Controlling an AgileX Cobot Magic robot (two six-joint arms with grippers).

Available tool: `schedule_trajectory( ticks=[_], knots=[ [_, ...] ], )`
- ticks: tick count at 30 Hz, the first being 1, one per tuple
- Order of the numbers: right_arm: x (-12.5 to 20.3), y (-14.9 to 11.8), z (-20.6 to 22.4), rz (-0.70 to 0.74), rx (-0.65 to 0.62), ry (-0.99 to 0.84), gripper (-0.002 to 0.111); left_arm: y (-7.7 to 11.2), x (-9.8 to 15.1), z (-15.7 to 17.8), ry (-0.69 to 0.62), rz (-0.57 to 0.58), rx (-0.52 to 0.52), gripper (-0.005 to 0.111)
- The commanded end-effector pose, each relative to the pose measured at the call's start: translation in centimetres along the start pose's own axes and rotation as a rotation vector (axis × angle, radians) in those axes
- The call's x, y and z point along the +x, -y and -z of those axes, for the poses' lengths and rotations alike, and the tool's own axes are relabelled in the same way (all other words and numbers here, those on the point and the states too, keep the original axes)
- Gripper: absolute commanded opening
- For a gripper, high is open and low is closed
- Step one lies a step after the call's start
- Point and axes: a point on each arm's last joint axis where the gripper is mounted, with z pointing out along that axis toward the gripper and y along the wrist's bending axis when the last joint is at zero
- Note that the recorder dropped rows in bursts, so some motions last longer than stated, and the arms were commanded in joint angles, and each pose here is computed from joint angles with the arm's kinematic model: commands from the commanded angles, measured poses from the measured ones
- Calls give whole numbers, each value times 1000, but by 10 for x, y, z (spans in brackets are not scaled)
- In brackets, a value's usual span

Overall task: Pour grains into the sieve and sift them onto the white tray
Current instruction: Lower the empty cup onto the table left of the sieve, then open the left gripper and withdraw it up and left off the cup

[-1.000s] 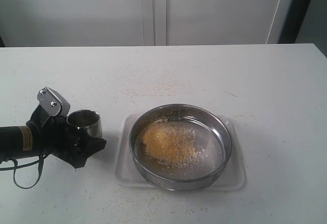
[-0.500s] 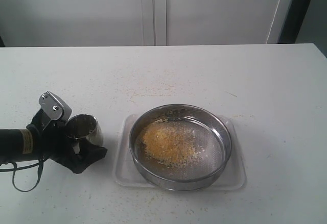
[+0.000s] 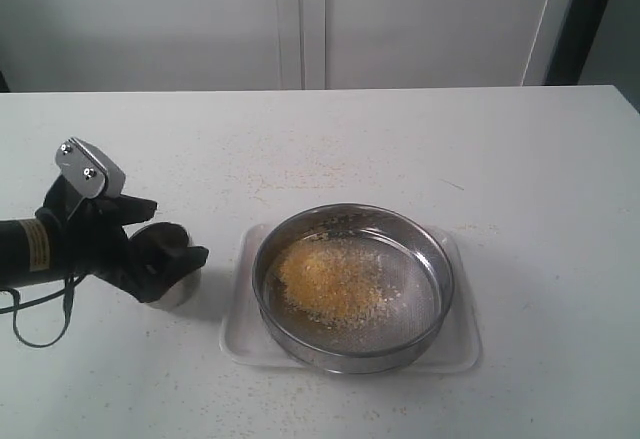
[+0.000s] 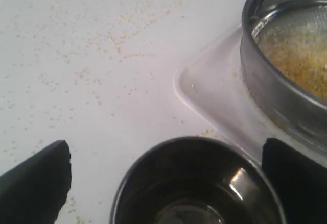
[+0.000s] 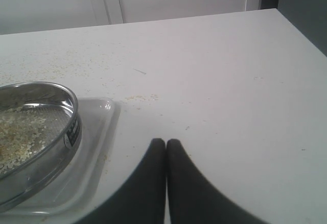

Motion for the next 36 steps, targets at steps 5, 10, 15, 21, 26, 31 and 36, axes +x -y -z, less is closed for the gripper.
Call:
schedule_trajectory(
  ticks=[5,10,15,21,26,31,36],
  knots=[
    [1,0,0,-1,5,8,0,3,-33,23,105,-1,-28,102],
    [1,0,0,-1,5,8,0,4,-52,42,121,20,-88,81],
    [1,0,0,-1,5,8,0,5,-60,62,55,7,-168,27],
    [1,0,0,-1,5,8,0,15,-74,82,67,-112,-172,0],
    [1,0,0,-1,5,8,0,9,-69,94,-65,-165,-276,0],
    [1,0,0,-1,5,8,0,4,-63,101,-189,-344,-349,0],
    [1,0,0,-1,5,8,0,-2,-60,104,-234,-344,-410,0]
  ],
)
